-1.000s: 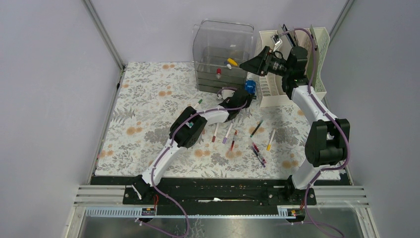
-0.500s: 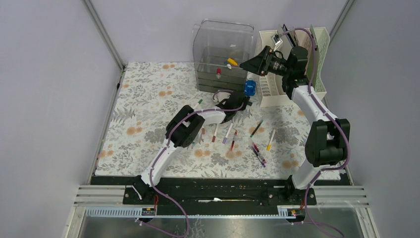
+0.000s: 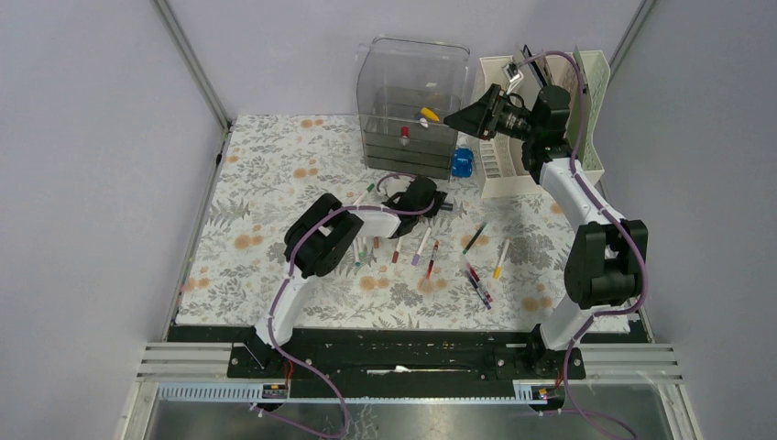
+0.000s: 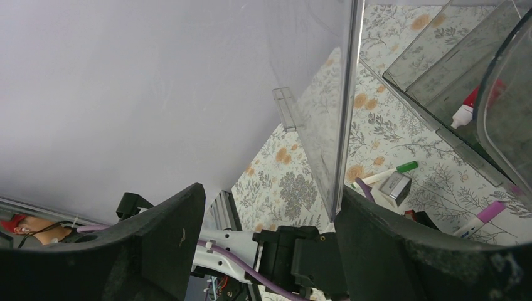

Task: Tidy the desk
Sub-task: Pick up the stationery from the center of the board.

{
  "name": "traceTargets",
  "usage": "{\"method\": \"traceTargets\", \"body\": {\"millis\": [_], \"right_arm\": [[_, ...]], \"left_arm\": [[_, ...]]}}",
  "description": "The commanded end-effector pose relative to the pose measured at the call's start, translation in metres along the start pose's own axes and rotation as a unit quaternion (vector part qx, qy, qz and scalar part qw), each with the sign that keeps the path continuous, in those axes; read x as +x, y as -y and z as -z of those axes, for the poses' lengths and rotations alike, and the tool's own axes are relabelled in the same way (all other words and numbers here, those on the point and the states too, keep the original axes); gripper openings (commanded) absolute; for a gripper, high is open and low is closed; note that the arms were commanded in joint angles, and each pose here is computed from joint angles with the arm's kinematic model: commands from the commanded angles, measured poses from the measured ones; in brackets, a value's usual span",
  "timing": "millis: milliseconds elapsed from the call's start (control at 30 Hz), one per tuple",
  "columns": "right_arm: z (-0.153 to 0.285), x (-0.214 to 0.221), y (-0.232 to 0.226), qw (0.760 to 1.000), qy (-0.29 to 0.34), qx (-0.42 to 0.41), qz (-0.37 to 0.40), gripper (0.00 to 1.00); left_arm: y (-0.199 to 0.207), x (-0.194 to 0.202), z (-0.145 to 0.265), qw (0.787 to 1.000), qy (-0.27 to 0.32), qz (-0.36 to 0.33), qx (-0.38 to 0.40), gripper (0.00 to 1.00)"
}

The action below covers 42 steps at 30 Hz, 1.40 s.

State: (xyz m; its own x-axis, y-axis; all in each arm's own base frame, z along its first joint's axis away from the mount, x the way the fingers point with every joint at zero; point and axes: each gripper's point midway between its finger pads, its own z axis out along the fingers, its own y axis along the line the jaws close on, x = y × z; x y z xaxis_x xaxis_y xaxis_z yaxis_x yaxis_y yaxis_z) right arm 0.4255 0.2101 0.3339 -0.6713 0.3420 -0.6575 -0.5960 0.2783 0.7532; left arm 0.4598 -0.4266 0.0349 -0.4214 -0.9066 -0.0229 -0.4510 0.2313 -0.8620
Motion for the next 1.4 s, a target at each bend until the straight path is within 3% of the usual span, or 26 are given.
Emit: {"method": "traceTargets", "body": {"millis": [0, 200, 400, 567, 733, 900, 1067, 1200, 1367], "right_arm": [[0.011, -0.010, -0.045, 0.998, 0.005, -0.041, 0.052, 0.79], [0.012, -0.009, -0.047, 0.998, 0.005, -0.041, 0.054, 0.79], [0.011, -0.009, -0.045, 0.998, 0.006, -0.040, 0.053, 0.79], [0.011, -0.010, -0.046, 0.998, 0.007, -0.041, 0.052, 0.79], [0.013, -0.008, -0.049, 0.998, 0.007, -0.042, 0.055, 0.79], [0.015, -0.008, -0.049, 0.998, 0.007, -0.041, 0.056, 0.79], [0.014, -0.009, -0.049, 0.998, 0.008, -0.044, 0.055, 0.79], [0.014, -0.010, -0.051, 0.997, 0.009, -0.045, 0.055, 0.79], [0.015, -0.009, -0.052, 0.997, 0.009, -0.045, 0.058, 0.79]], "left_arm": [[0.057, -0.010, 0.029, 0.997, -0.011, -0.022, 0.076, 0.13], [0.077, -0.019, 0.051, 0.992, -0.021, -0.078, 0.096, 0.23], [0.056, -0.021, 0.068, 0.993, -0.048, -0.103, 0.040, 0.30], [0.055, -0.008, 0.062, 0.991, -0.078, -0.099, 0.035, 0.37], [0.058, 0.013, 0.058, 0.978, -0.129, -0.160, 0.042, 0.43], [0.061, 0.009, 0.068, 0.932, -0.127, -0.331, 0.070, 0.47], [0.054, -0.002, 0.075, 0.879, -0.110, -0.455, 0.096, 0.48], [0.055, -0.002, 0.077, 0.825, -0.101, -0.536, 0.146, 0.48], [0.064, -0.001, 0.084, 0.741, -0.084, -0.639, 0.188, 0.49]]}}
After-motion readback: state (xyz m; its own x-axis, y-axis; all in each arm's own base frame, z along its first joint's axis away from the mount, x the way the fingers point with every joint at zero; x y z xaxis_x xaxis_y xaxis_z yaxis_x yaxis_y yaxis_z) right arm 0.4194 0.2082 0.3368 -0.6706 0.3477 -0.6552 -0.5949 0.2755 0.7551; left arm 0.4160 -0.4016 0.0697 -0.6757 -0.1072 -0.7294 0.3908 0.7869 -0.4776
